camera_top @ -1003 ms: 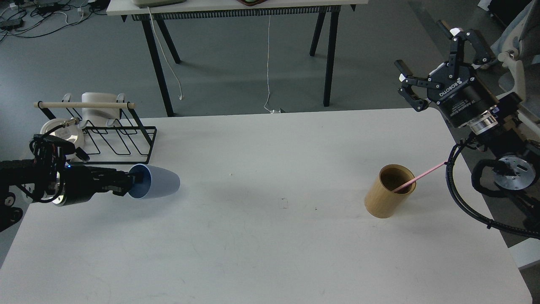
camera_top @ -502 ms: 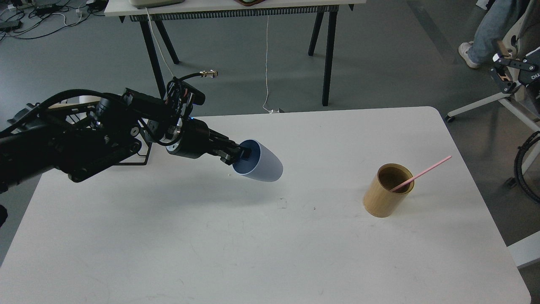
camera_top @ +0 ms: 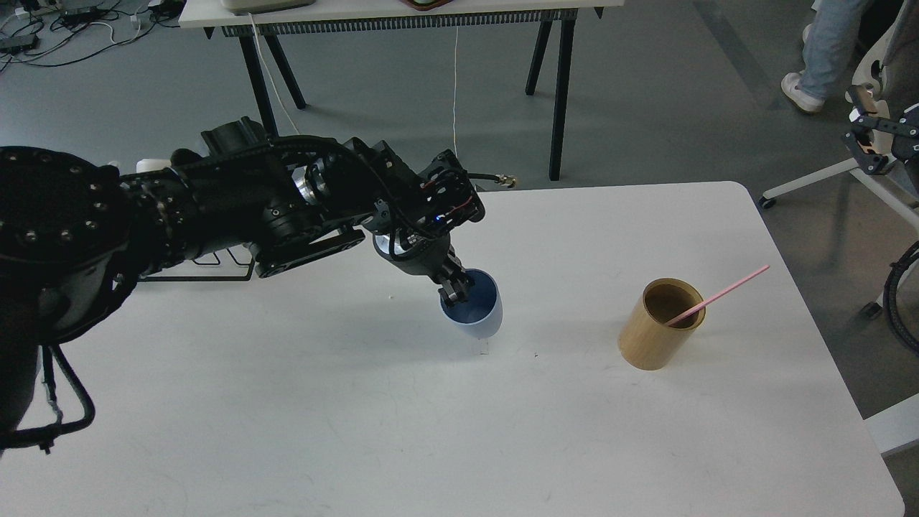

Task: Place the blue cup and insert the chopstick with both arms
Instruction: 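Lift the blue cup with the left gripper and turn it upright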

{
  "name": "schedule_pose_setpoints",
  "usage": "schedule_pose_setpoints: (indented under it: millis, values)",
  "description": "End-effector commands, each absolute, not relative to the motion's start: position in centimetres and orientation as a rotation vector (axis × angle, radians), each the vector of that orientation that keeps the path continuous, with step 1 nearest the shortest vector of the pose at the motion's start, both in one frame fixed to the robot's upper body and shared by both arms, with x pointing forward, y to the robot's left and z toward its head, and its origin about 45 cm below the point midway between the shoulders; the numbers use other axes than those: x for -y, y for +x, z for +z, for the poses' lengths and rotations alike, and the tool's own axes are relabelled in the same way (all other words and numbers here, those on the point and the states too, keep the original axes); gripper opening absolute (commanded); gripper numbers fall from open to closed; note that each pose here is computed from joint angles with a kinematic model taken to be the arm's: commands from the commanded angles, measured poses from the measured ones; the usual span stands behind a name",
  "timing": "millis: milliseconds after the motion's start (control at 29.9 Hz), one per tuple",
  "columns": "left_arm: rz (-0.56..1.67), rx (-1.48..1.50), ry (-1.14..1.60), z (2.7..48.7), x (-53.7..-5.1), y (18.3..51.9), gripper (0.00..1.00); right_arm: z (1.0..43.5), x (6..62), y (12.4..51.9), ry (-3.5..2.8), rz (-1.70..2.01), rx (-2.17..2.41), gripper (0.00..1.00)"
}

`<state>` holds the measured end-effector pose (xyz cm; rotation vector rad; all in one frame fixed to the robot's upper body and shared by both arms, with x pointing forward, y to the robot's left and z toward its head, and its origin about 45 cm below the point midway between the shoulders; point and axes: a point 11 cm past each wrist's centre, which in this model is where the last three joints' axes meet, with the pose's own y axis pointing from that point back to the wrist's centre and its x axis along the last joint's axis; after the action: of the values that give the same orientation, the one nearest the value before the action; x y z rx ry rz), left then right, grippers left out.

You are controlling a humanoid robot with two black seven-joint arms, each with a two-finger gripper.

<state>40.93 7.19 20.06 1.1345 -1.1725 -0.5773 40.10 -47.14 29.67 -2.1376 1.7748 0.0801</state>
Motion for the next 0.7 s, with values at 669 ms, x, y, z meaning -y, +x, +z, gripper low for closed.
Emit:
schedule_pose_setpoints:
  millis: [669]
  values:
    - [-0.623,1.158,1.224,18.5,-9.0,41.3,0.07,28.9,48.5,39.4,-2.128,0.088,-1.830,1.00]
